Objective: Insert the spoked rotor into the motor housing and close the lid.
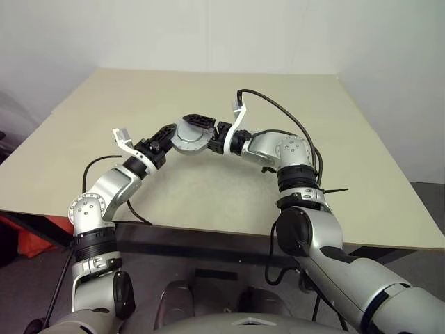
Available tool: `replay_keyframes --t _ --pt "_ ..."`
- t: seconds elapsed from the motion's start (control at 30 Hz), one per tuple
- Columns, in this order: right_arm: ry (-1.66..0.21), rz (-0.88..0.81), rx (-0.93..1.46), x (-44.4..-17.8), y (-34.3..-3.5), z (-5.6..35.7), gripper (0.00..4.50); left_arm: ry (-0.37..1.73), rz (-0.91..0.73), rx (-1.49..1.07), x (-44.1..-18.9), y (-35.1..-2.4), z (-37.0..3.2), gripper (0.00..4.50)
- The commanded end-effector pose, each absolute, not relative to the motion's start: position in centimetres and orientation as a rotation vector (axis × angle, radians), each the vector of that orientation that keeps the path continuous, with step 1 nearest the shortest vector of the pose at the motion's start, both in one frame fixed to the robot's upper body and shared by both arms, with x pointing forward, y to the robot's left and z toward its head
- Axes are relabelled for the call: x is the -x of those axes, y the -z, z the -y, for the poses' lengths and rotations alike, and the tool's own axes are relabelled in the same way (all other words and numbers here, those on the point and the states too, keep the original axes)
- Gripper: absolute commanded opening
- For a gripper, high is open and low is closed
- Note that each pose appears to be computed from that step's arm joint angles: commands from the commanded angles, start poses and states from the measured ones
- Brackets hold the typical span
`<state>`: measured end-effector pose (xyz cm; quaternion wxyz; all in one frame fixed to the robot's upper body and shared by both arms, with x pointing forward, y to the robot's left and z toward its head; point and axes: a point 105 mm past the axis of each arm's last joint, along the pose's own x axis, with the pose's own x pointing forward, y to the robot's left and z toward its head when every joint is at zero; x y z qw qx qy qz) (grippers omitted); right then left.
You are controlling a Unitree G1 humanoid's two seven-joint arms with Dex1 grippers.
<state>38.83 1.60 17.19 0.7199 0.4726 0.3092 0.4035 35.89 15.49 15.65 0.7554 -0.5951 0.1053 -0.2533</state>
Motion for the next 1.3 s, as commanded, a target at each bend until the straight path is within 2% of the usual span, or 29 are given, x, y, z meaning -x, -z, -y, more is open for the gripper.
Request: replay_keyframes --t 0.03,0.37,0.77,0.97,1.13,1.3 --pt "-0.93 -0.62 -1.051 -39.0 -18.9 -1.5 4.41 0.586 -0.175 1.262 -35.8 -17.4 -15.6 1.25" --pt "-0.931 -0.622 -1.055 -39.0 -18.9 -1.5 4.41 0.602 -0.165 1.276 -35.8 -17.7 -15.5 1.25" --pt "-0.854 -0.616 -1.029 -39.9 -17.9 -1.1 4.41 0.31 0.038 1.277 -36.8 -16.9 -22.2 1.25" --pt "-0.842 -0.609 -1.022 -40.1 -17.9 -1.0 4.41 0.097 0.054 1.302 -37.4 -14.5 -25.5 1.25" --pt "-0.84 -0.606 -1.018 -40.1 -17.8 -1.0 4.41 -0.044 0.003 1.304 -37.7 -11.9 -27.1 1.25" --pt "-0.839 -0.605 -1.014 -40.1 -17.7 -1.0 4.41 -0.067 -0.012 1.303 -37.7 -11.4 -27.3 1.25"
